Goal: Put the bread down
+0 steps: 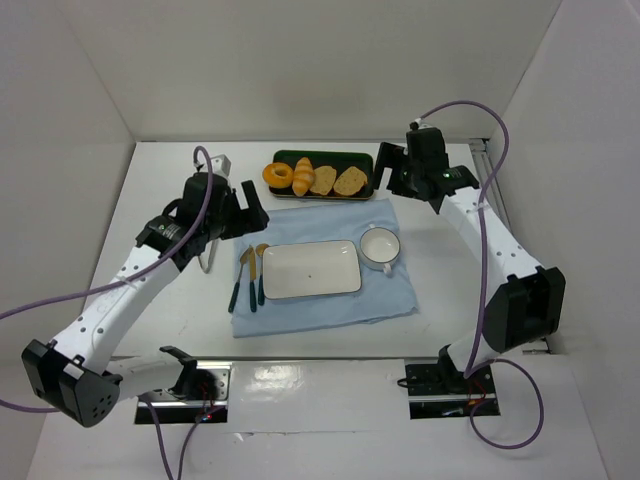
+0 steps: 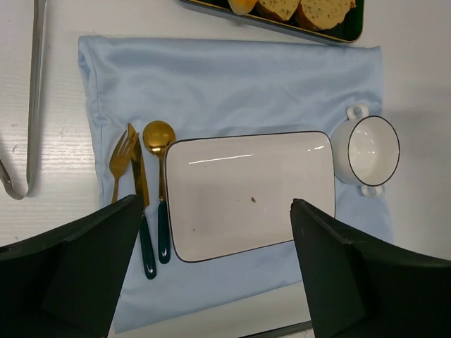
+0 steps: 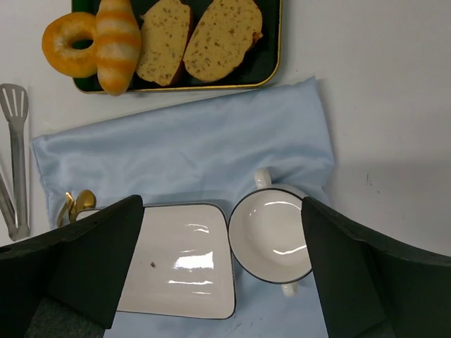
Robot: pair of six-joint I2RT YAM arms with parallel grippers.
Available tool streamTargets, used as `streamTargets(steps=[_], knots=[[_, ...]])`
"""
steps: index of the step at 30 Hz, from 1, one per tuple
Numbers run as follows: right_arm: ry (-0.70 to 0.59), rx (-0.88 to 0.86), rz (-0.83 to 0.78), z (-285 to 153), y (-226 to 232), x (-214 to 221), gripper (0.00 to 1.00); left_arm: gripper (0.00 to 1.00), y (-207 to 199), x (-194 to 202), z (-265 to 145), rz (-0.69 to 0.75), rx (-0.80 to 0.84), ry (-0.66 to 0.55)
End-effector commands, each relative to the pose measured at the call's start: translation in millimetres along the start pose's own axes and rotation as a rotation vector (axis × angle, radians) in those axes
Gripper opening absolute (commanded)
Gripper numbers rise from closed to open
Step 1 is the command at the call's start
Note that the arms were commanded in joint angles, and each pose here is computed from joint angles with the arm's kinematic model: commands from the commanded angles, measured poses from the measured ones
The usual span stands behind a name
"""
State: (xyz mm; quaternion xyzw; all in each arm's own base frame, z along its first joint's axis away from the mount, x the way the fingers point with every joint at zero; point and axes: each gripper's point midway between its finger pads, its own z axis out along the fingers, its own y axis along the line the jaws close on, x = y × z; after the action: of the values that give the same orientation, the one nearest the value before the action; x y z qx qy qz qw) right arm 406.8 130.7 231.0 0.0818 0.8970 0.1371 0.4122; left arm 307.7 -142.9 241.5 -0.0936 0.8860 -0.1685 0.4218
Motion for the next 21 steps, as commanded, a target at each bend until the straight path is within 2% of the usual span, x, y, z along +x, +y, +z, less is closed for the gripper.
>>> streamTargets(steps=[1,4,5,8,15,19,21], knots=[[-0.079,-0.001,0.023,-14.9,-0.2,-14.4,1.00,1.00,2.6,1.6,-4.7,0.020,-0.003,-0.003],[-0.088,-0.004,-0.014,-18.8,-0.9,-16.7,1.00,1.00,11.6,2.4,-0.7,0.049,-0.076,-0.009],[-0.095,-0.016,-0.062,-22.9,2.8,-16.7,1.00,1.00,29.0,5.4,0.0,0.051,-0.166,-0.007],[-0.075,0.018,-0.089,-20.1,-1.7,-9.9,1.00,1.00,53.8,8.1,8.2,0.035,-0.296,0.009],[-0.021,0.017,-0.093,-11.9,-3.6,4.1,1.00,1.00,92.4,30.5,41.4,-0.035,-0.386,0.157],[-0.016,0.009,-0.094,-11.8,-3.8,8.3,1.00,1.00,118.1,25.6,50.9,-0.072,-0.458,0.180],[-0.021,-0.005,-0.093,-13.8,-1.9,8.3,1.00,1.00,124.6,23.6,53.9,-0.046,-0.476,0.189]])
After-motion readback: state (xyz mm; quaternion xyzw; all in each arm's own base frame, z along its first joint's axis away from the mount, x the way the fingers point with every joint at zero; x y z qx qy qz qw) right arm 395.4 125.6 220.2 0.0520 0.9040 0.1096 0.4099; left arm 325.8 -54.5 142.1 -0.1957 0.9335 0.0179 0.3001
